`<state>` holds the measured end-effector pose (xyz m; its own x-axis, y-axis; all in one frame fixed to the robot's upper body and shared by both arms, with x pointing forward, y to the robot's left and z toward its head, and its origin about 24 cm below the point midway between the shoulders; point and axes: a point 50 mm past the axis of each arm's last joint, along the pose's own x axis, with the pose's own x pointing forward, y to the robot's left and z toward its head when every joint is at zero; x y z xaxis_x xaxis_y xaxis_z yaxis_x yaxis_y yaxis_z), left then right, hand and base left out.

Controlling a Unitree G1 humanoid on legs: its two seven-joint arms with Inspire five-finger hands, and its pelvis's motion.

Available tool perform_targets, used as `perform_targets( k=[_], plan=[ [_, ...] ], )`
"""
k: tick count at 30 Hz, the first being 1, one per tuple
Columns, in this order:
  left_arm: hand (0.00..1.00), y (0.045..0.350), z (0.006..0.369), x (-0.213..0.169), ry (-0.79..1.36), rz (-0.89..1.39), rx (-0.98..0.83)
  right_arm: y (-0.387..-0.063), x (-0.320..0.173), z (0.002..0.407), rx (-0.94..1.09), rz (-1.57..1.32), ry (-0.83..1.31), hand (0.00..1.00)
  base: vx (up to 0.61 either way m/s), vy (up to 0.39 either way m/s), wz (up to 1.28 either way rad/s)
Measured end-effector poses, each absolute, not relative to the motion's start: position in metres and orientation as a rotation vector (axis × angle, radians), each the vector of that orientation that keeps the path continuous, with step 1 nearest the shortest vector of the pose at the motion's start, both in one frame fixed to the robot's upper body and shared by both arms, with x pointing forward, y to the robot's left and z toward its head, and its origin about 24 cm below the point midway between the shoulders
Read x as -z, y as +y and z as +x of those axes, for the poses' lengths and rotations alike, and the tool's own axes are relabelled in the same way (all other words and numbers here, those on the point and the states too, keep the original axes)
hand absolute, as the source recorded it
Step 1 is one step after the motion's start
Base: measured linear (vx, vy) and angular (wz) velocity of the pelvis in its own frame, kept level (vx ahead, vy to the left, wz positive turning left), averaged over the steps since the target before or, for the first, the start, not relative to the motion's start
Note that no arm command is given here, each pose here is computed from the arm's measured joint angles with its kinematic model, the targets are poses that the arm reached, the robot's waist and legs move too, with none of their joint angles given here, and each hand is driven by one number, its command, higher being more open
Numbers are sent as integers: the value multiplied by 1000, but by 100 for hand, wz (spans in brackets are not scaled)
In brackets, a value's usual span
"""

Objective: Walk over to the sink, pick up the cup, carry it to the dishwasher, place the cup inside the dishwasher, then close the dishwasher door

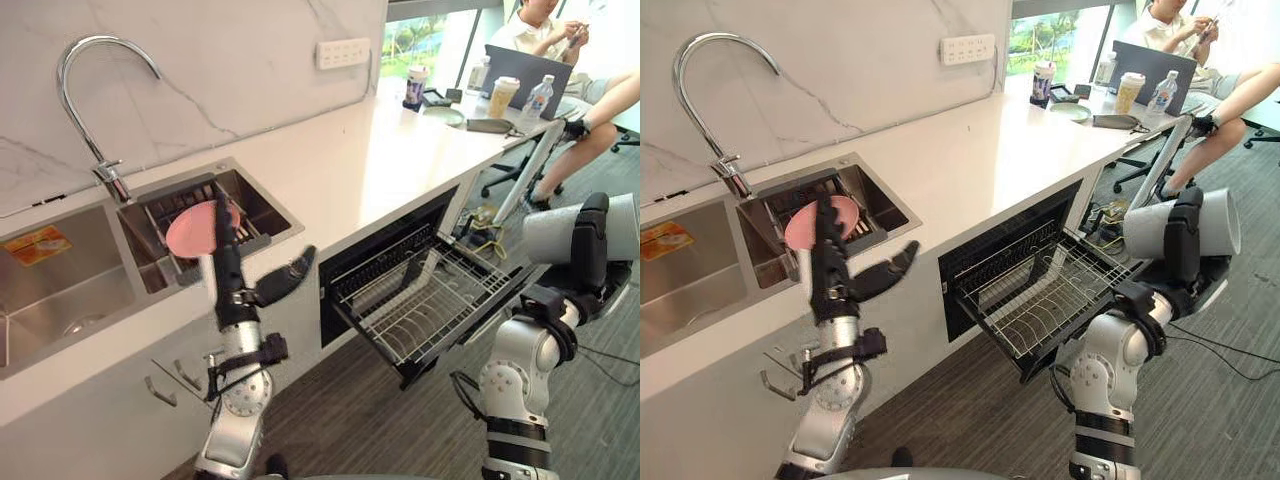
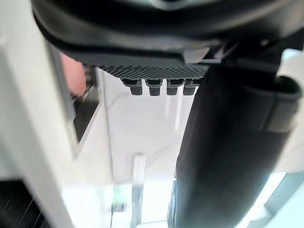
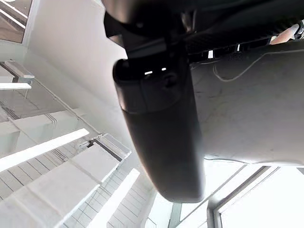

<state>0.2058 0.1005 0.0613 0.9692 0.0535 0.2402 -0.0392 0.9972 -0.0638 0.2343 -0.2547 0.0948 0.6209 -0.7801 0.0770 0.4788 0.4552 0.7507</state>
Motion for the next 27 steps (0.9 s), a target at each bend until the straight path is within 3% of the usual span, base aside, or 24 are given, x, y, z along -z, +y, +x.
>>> perform_targets(
  k=[3,6,12,18,22,27],
  plan=[
    [100,79,194,-37,-59,-155,116,-248,-73,236,747,649,-338,0,1,-17,9],
    [100,83,188,-7,84,-156,116,-245,-50,234,703,586,-232,0,6,-31,17],
    [100,122,152,57,367,-35,36,-252,-9,235,652,458,-25,0,14,-26,19],
    [100,172,107,113,688,103,-136,-239,11,250,513,310,130,0,-29,-11,14],
    [100,195,102,123,749,122,-255,-243,26,254,504,215,247,0,-22,4,20],
    [100,217,66,141,922,197,-301,-245,35,254,507,85,330,0,4,-6,17]
  ],
)
